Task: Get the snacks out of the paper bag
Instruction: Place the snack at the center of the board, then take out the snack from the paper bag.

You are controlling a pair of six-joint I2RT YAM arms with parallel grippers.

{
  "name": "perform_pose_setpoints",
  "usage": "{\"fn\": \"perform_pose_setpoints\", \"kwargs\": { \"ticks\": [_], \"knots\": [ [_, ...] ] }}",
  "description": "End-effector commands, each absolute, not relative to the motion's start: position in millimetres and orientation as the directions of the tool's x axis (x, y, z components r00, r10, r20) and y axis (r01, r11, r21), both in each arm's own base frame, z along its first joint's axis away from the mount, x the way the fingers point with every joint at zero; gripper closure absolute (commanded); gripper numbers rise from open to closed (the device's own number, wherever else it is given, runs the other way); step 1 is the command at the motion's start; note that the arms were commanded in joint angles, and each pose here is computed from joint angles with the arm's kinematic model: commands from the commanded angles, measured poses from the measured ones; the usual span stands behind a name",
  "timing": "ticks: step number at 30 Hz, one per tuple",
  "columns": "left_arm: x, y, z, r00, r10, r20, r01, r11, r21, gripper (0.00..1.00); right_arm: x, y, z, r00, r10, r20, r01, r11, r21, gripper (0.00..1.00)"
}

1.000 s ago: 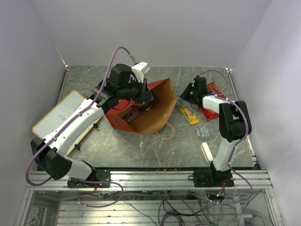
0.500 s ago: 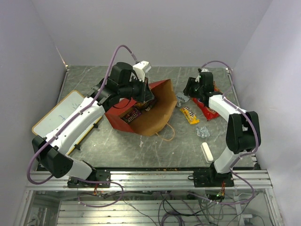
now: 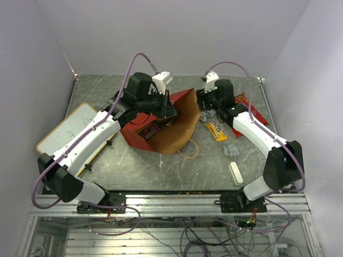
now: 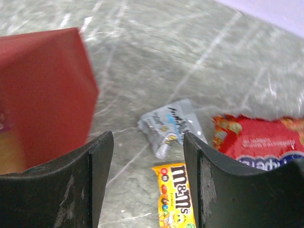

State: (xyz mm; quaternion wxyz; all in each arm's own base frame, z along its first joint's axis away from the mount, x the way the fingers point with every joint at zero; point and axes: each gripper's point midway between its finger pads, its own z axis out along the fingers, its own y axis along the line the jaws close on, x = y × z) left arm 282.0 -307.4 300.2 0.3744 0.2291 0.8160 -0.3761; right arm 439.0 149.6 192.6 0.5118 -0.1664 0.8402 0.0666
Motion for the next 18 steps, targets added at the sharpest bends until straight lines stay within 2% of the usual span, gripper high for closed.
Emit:
{"fn": "perform_pose_setpoints", "kwargs": {
  "ticks": [1, 7, 10, 11, 14, 18],
  "knots": [
    [277.9, -311.3, 310.8, -0.596, 0.088, -0.798, 0.684, 0.577, -0.447, 0.93, 417.6, 175.5, 205.8, -0.281, -0.428, -0.859, -0.488, 0.834, -0.256, 0.39],
    [269.8, -302.0, 318.9, -0.545, 0.054, -0.837, 0.705, 0.570, -0.423, 0.93, 391.9, 184.8, 233.7, -0.107, -0.485, -0.868, -0.567, 0.747, -0.347, 0.38],
    [264.3, -303.1, 318.0, -0.546, 0.044, -0.837, 0.714, 0.548, -0.436, 0.93, 362.1, 194.3, 244.8, 0.117, -0.562, -0.819, -0.648, 0.582, -0.492, 0.39],
    [262.8, -304.2, 318.6, -0.545, 0.042, -0.837, 0.718, 0.538, -0.441, 0.93, 353.3, 196.2, 249.4, 0.195, -0.568, -0.800, -0.649, 0.536, -0.539, 0.39],
    [261.4, -307.9, 323.5, -0.535, 0.027, -0.844, 0.732, 0.514, -0.448, 0.93, 334.5, 195.6, 268.5, 0.385, -0.558, -0.735, -0.584, 0.469, -0.662, 0.30],
    [263.2, -310.6, 326.8, -0.531, 0.014, -0.847, 0.734, 0.507, -0.452, 0.93, 324.2, 189.6, 286.7, 0.454, -0.576, -0.680, -0.535, 0.434, -0.725, 0.29]
  ]
}}
